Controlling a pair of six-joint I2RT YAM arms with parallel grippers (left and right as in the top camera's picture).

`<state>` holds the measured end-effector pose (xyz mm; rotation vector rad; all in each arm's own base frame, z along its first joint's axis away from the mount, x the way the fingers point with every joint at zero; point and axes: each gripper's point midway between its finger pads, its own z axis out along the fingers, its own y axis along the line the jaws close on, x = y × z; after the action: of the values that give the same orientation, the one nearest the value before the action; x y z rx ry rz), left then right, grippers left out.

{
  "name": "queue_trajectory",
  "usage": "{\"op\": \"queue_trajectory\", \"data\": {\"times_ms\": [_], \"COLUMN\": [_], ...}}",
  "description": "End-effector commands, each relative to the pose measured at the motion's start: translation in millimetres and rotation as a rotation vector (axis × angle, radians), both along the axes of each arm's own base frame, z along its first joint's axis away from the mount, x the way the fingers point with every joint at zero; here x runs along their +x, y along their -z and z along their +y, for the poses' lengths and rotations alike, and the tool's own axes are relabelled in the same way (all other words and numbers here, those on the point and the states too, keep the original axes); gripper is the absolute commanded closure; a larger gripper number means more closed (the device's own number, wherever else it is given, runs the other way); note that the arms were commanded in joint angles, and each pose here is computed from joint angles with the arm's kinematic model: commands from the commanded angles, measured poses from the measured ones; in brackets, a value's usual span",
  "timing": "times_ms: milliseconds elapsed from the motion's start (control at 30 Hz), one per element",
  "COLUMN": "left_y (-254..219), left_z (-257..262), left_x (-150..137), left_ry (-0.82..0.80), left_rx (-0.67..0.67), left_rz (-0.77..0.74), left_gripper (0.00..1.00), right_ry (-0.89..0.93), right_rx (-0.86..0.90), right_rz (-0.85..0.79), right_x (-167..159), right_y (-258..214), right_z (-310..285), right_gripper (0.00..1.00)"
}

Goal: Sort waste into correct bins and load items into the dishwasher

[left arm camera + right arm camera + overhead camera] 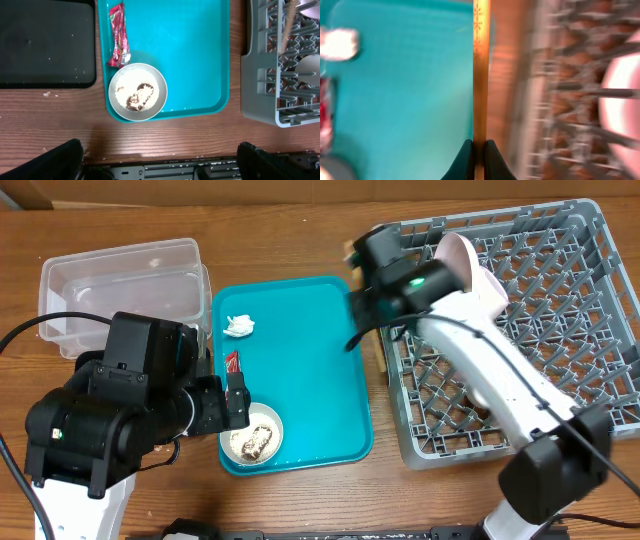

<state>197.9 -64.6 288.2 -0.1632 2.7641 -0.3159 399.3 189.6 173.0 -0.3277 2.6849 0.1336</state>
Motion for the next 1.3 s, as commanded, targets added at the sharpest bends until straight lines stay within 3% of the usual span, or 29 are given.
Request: {"op": "queue_trajectory", "data": {"times_ms": [0,333,400,500,600,800,900,1067,1267], "left_y": [-3,-3,-3,-3,-3,-3,-3,-3,-3], "left_z": [1,1,1,1,1,1,1,1,1], "left_x": [2,2,2,2,2,2,2,2,2], "left_ry": [0.012,0.012,0.012,0.012,0.012,0.012,0.012,0.012,0.012], "left_rx": [0.015,0.015,0.015,0.015,0.015,0.015,0.015,0.015,0.015], "left_rz": [-0.018,-0.019,-0.019,-0.019,-0.019,-0.018,-0.019,-0.019,-0.019], "left_gripper": [0.0,0.0,0.0,0.0,0.0,0.0,0.0,0.0,0.0], "right_ry": [0.012,0.022,0.019,0.02,0.023,0.151,0.127,0.098,0.186], "right_rx": [-0.068,-0.105,-0.106,-0.114,-0.123,-0.094,-0.022,-0.012,-0.044], "right_rz": [-0.019,0.032,0.034,0.044,0.076,0.27,0.349,0.401,0.458], "right_x": [16,20,19,17,9,-36,-53,-69,-86], "right_y": [5,31,31,32,34,43,45,60,87], "right_z": [-32,-55,-54,-56,-58,-60,-43,-31,-39], "right_gripper": [0.96,0.94,0.84,0.58,0.48,0.5,0.49,0.5,0.51]}}
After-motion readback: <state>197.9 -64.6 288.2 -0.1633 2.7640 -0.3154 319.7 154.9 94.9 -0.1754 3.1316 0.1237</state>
